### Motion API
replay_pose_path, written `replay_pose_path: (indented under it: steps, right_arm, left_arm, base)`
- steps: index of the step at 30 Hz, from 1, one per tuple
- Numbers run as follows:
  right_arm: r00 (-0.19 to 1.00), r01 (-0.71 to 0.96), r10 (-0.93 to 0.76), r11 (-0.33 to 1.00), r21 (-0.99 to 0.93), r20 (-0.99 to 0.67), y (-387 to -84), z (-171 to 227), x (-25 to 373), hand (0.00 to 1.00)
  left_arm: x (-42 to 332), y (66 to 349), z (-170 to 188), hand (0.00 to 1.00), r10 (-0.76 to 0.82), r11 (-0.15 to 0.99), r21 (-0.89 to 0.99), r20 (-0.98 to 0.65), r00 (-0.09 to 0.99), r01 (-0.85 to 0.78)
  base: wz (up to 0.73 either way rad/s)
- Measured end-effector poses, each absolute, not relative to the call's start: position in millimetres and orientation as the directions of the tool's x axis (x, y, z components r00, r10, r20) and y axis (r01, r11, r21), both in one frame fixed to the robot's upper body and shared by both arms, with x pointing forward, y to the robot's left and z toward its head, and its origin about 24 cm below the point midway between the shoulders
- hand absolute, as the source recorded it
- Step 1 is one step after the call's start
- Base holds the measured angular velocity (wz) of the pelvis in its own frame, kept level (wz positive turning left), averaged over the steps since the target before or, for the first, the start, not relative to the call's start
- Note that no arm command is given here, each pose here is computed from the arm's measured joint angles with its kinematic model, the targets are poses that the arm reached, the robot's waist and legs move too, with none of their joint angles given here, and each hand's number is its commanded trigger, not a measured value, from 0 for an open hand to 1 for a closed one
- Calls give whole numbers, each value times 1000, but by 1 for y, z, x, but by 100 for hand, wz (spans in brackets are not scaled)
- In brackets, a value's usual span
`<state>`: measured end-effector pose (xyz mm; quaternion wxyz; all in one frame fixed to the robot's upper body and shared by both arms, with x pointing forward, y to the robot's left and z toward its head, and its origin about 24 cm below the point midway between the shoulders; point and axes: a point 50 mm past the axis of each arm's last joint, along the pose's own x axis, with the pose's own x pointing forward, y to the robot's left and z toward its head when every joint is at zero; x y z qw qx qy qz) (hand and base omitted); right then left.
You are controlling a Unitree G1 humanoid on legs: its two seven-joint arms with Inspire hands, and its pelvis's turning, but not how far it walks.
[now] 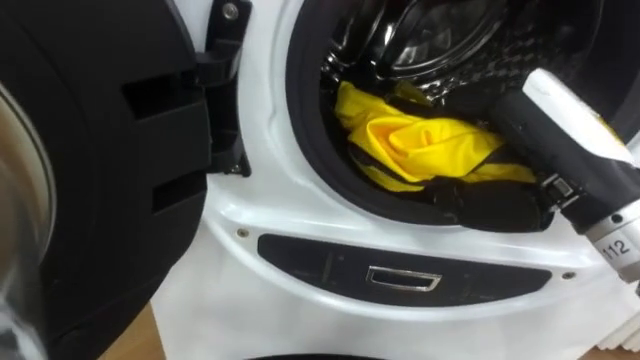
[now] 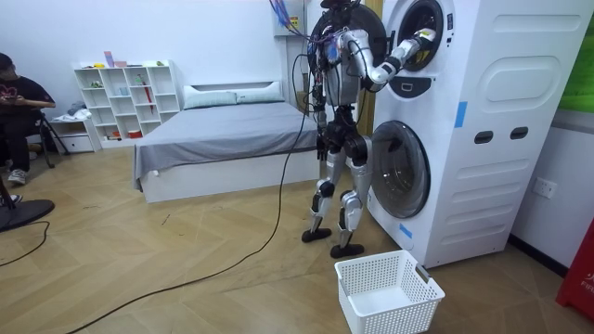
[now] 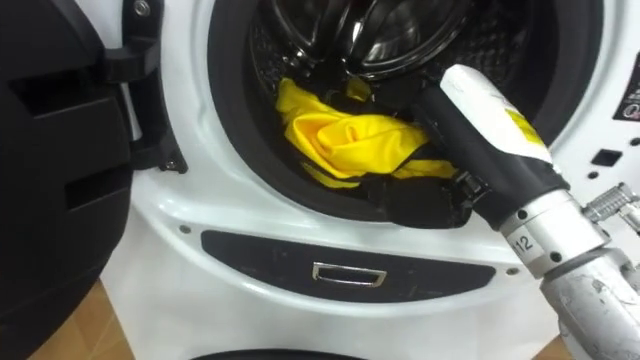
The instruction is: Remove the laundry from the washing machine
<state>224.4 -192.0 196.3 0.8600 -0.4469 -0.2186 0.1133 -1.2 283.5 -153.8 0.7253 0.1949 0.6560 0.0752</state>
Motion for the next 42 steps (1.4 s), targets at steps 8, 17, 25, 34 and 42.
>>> replay_pose_path:
  steps: [8,17,25,34,42]
  right_arm:
    - [860,-39,410,649,-760,305,-196,198,220,100]
    - [829,-97,434,731,-675,351,-204,196,203,100]
    - [803,-149,466,760,-632,371,-207,199,197,100]
    - [815,-129,446,762,-634,370,-214,198,184,100]
    - [823,-111,403,805,-582,401,-226,202,180,100]
  left_arm:
    - [-10,280,-155,0,353,922,365,-930,105,129]
    - [-7,285,-153,0,362,925,374,-922,137,71]
    - [-7,286,-153,0,368,923,380,-918,146,59]
    - [-6,287,-153,0,370,922,383,-916,156,58]
    - [-1,293,-150,0,411,908,418,-897,162,8]
  base:
    - [-8]
    - [-3]
    - [-4]
    - [-14]
    - [-36]
